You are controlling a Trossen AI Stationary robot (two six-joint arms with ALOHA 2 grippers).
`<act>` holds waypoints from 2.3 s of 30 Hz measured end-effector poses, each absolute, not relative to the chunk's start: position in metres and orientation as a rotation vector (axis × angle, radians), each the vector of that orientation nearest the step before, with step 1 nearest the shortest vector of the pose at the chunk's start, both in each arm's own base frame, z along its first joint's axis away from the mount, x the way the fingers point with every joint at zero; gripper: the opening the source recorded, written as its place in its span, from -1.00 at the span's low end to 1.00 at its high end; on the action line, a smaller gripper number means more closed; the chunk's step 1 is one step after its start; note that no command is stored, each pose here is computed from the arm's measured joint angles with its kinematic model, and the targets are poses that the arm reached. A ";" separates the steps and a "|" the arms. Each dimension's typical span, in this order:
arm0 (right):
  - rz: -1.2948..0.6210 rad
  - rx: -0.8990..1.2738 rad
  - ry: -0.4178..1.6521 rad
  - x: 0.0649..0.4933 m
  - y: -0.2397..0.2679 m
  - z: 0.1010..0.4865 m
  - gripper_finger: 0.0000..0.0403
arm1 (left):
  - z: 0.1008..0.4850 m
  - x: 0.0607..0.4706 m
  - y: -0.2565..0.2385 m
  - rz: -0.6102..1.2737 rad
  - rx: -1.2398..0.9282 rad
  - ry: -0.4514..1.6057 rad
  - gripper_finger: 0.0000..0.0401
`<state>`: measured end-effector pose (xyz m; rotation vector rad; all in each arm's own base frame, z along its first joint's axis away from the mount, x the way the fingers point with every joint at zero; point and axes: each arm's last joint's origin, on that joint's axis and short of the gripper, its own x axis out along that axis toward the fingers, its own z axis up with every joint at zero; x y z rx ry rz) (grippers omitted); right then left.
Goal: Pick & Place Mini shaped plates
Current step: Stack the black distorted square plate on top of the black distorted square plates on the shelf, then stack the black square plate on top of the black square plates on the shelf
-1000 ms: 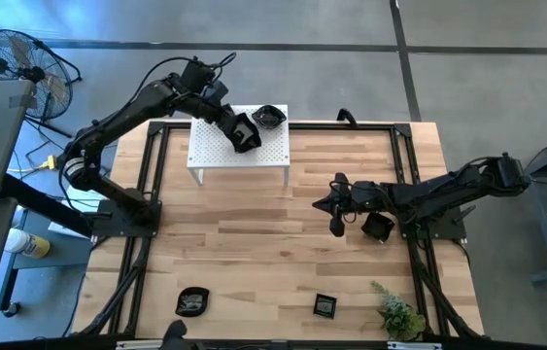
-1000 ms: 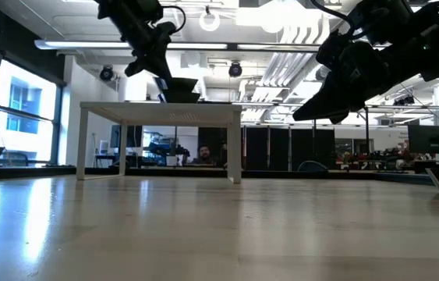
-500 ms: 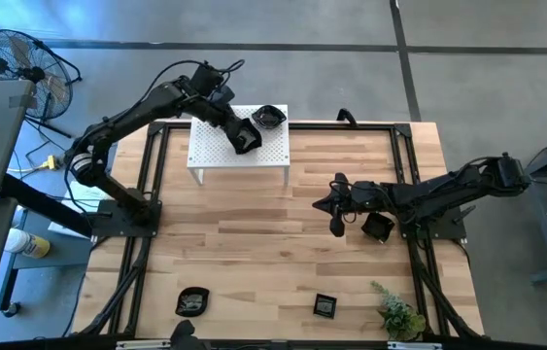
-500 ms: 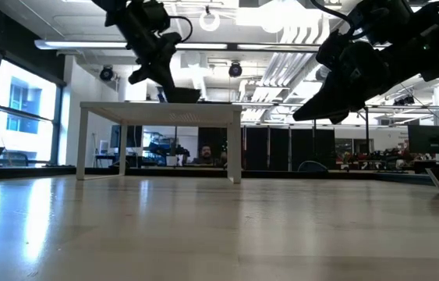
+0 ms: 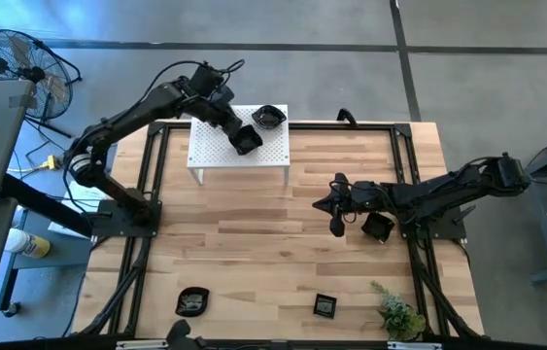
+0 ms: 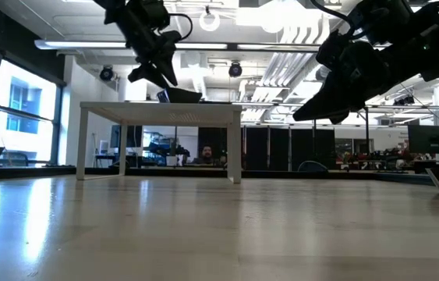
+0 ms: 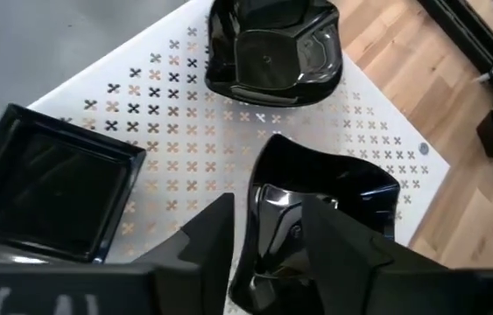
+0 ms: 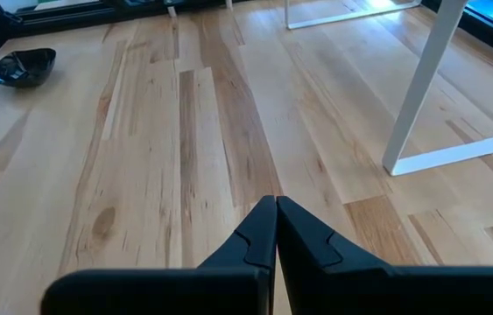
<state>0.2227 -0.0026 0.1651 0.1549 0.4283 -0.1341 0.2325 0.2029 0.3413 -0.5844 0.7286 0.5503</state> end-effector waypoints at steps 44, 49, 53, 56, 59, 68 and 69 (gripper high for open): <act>-0.058 0.716 0.877 0.210 0.099 0.182 -0.65 | 0.184 0.189 0.035 0.207 0.017 -0.036 -0.97; 0.046 0.805 0.996 0.213 0.123 0.166 -0.51 | 0.183 0.190 0.034 0.205 0.016 -0.027 -0.97; 0.144 0.836 1.053 0.220 0.146 0.153 -0.48 | 0.182 0.190 0.034 0.204 0.015 -0.018 -0.97; 0.183 0.798 1.122 0.231 0.165 0.149 -0.48 | 0.182 0.190 0.034 0.204 0.015 -0.016 -0.97; 0.189 0.736 1.173 0.244 0.181 0.146 -0.48 | 0.181 0.190 0.034 0.204 0.014 -0.009 -0.97; 0.048 0.555 1.272 0.268 0.198 0.148 -0.48 | 0.180 0.190 0.035 0.207 0.014 0.005 -0.97; 0.041 0.544 1.266 0.269 0.199 0.150 -0.48 | 0.180 0.190 0.035 0.207 0.014 0.005 -0.97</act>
